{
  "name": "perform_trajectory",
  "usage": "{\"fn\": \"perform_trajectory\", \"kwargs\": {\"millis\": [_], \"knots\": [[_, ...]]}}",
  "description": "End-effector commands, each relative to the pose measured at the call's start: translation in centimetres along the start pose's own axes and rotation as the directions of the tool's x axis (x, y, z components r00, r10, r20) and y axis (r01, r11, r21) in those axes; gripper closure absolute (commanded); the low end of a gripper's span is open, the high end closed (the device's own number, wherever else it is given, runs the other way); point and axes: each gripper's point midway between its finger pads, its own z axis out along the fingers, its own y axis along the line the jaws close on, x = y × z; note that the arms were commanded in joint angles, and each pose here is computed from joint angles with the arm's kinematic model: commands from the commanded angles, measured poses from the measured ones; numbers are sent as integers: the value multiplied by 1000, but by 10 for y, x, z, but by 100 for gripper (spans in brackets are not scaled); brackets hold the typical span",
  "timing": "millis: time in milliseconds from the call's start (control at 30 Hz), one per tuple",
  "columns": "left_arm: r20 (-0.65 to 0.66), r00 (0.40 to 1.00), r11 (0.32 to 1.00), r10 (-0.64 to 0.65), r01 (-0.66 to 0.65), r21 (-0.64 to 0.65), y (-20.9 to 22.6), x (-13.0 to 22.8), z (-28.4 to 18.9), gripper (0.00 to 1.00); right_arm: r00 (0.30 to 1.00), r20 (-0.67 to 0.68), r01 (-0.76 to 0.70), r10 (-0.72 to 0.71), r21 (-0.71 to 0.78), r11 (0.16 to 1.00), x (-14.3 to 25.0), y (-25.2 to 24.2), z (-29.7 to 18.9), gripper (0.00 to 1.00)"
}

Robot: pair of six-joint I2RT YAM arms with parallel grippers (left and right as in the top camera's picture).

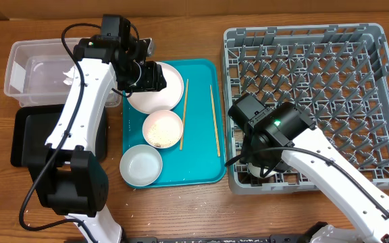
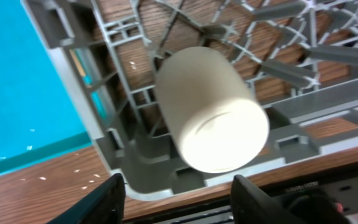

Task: Sort waste into correct bins and load items into the dishwasher
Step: 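Lower the white cup into the dish rack with the right gripper and release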

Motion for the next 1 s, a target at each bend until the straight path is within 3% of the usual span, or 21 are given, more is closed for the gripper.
{"fn": "perform_trajectory", "kwargs": {"millis": [0, 133, 300, 533, 733, 967], "knots": [[22, 1000, 1000, 0, 1, -9, -1, -7, -6, 44, 1000, 6, 5, -5, -33, 999, 2, 4, -3, 40], [19, 1000, 1000, 5, -5, -8, -2, -6, -6, 45, 999, 41, 5, -2, -69, 998, -8, 11, -7, 25], [12, 998, 997, 67, -67, -38, -18, 5, -19, 47, 985, 175, 19, 14, -187, 982, -57, 13, -53, 18], [-64, 995, 985, 75, -84, -151, -57, 39, -14, 47, 917, 369, -49, 154, -279, 959, -135, -30, -113, 9], [-97, 995, 937, 9, -42, -347, -59, 71, 9, 49, 895, 374, -132, 243, -298, 945, -159, -60, -112, 7], [-96, 995, 915, -26, -15, -404, -55, 95, 43, 52, 908, 373, -91, 191, -268, 959, -162, -59, -105, 7]]}}
